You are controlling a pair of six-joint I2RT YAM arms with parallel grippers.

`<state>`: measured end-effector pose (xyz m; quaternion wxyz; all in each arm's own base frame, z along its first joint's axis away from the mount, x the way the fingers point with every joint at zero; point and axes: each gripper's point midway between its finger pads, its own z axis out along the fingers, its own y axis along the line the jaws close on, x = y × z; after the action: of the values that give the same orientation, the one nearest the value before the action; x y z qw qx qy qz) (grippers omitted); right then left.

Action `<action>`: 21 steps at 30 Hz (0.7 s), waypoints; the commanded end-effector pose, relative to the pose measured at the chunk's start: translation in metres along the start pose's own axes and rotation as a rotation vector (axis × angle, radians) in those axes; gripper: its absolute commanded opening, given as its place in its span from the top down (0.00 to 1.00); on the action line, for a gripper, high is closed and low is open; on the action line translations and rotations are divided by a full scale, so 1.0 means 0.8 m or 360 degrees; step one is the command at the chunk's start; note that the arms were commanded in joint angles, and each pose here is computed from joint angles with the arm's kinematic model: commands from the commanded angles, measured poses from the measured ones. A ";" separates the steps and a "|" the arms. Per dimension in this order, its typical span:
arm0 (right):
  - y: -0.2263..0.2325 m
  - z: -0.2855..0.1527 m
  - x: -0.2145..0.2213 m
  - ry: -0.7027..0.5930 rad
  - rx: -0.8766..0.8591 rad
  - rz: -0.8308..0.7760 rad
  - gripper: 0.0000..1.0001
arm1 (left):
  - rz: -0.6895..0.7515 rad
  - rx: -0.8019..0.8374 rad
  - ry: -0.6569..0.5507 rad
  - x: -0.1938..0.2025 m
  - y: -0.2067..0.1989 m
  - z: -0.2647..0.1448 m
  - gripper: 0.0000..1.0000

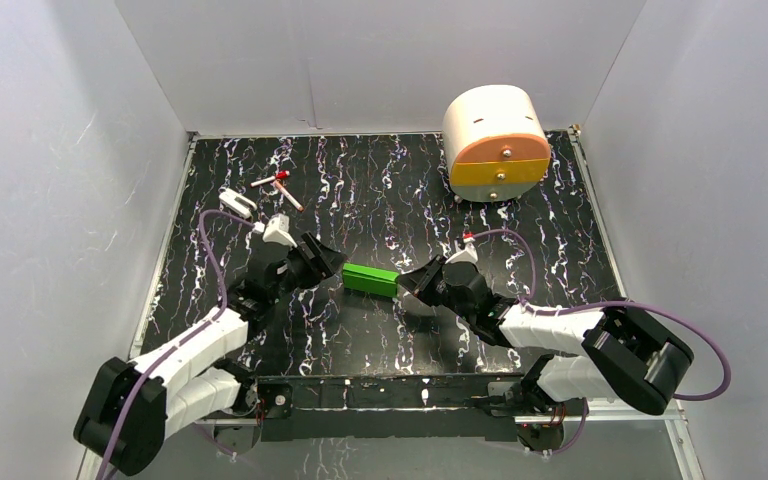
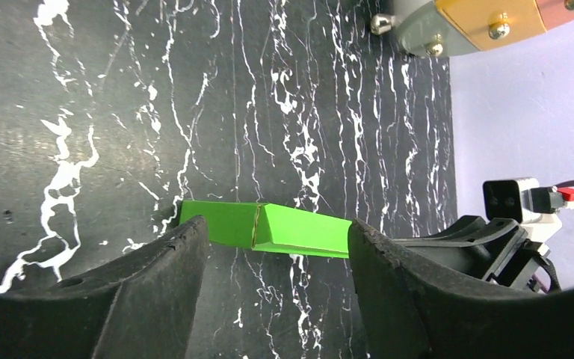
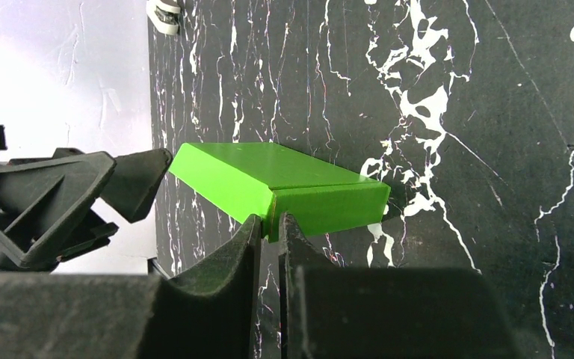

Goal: Fold the paper box

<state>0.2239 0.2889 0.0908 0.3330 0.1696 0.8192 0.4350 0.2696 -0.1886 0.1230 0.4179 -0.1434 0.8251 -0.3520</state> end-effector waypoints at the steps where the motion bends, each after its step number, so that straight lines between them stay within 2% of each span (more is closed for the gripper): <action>1: -0.078 -0.010 0.028 0.0140 0.0342 -0.0168 0.84 | -0.0120 0.0173 0.0103 0.011 -0.017 0.007 0.37; 11: -0.080 -0.010 0.028 0.0142 0.0352 -0.0189 0.85 | -0.0192 0.0096 0.0179 0.041 0.023 0.021 0.58; 21: -0.101 -0.012 0.035 0.0167 0.0415 -0.0232 0.91 | -0.0272 -0.0087 0.0225 0.073 0.077 0.024 0.79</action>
<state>0.2241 0.2889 0.0882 0.3382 0.1555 0.8244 0.4263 0.2681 -0.2012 0.0813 0.3610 -0.1711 0.8145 -0.4207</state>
